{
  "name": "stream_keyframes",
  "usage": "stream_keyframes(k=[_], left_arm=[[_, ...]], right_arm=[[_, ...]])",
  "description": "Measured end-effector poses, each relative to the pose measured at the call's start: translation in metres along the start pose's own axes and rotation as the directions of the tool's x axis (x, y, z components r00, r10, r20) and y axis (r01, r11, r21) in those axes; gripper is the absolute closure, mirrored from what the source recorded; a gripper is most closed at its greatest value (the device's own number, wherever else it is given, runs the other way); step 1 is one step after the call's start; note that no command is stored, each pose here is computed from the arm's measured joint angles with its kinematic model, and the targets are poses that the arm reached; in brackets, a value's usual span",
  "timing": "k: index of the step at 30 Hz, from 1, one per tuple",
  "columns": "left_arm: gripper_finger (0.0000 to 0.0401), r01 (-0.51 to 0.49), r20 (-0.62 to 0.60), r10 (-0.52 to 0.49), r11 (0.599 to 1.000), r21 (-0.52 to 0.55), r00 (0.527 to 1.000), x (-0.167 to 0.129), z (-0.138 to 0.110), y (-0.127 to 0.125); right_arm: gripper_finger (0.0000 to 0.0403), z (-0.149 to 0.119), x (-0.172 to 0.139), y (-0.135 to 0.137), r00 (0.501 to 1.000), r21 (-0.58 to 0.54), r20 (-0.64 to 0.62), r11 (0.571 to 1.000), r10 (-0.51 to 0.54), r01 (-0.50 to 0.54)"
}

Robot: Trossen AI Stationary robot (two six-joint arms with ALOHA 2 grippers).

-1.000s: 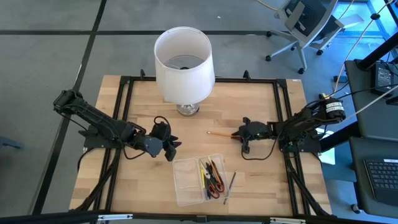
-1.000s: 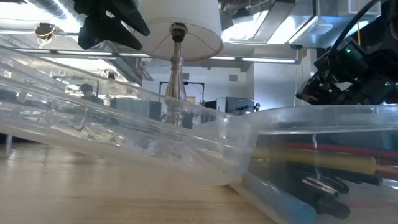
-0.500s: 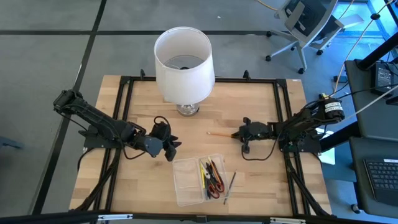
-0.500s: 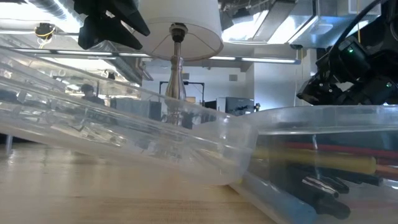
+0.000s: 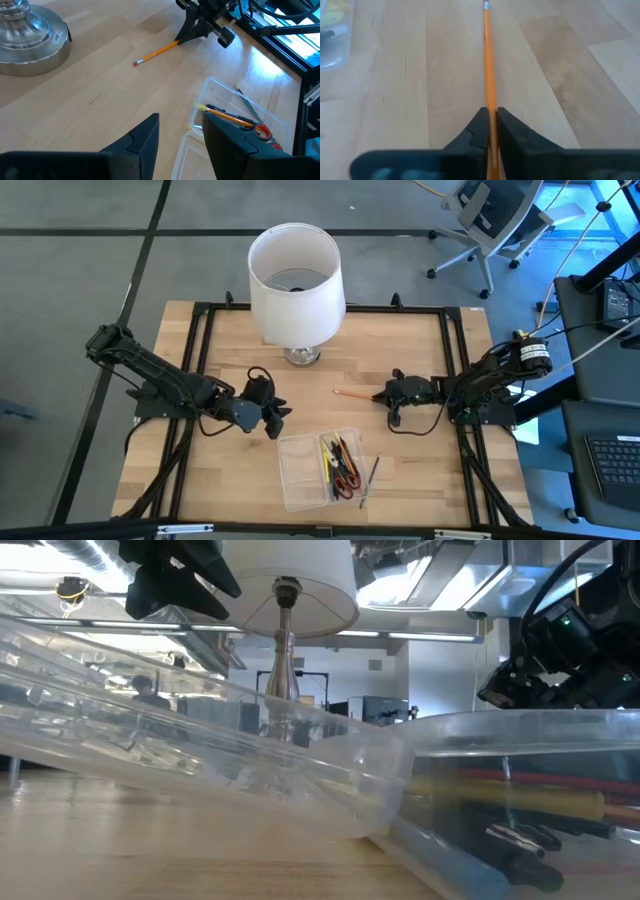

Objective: Pick & place school supplies into a supply box
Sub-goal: Put the orange pencil into the transparent supply box

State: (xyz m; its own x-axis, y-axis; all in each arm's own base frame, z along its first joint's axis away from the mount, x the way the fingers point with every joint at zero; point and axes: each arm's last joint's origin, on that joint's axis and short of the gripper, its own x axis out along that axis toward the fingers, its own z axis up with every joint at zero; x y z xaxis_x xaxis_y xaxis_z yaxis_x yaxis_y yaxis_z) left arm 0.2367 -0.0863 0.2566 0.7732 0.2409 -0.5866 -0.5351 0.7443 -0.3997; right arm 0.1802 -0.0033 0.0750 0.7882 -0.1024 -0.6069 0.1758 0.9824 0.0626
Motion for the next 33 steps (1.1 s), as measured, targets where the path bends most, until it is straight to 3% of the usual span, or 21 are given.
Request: stream_keyframes(k=[19,24,29,33], left_arm=[[0.0258,0.0,0.0,0.0,1.0,0.0,1.0,0.0,0.0,0.0],[0.0258,0.0,0.0,0.0,1.0,0.0,1.0,0.0,0.0,0.0],[0.0258,0.0,0.0,0.0,1.0,0.0,1.0,0.0,0.0,0.0],[0.0258,-0.002,0.003,0.002,1.0,0.001,1.0,0.0,0.0,0.0]], right_arm=[[0.0378,0.006,0.0,0.001,0.999,0.028,0.046,0.999,0.025,-0.027],[0.0395,0.01,0.002,0.003,0.997,0.023,0.061,0.999,0.037,-0.039],[0.0396,0.008,0.003,0.004,0.995,0.002,0.005,0.995,0.099,-0.099],[0.0373,0.004,0.003,0.005,0.988,0.068,-0.059,0.988,0.142,-0.137]])
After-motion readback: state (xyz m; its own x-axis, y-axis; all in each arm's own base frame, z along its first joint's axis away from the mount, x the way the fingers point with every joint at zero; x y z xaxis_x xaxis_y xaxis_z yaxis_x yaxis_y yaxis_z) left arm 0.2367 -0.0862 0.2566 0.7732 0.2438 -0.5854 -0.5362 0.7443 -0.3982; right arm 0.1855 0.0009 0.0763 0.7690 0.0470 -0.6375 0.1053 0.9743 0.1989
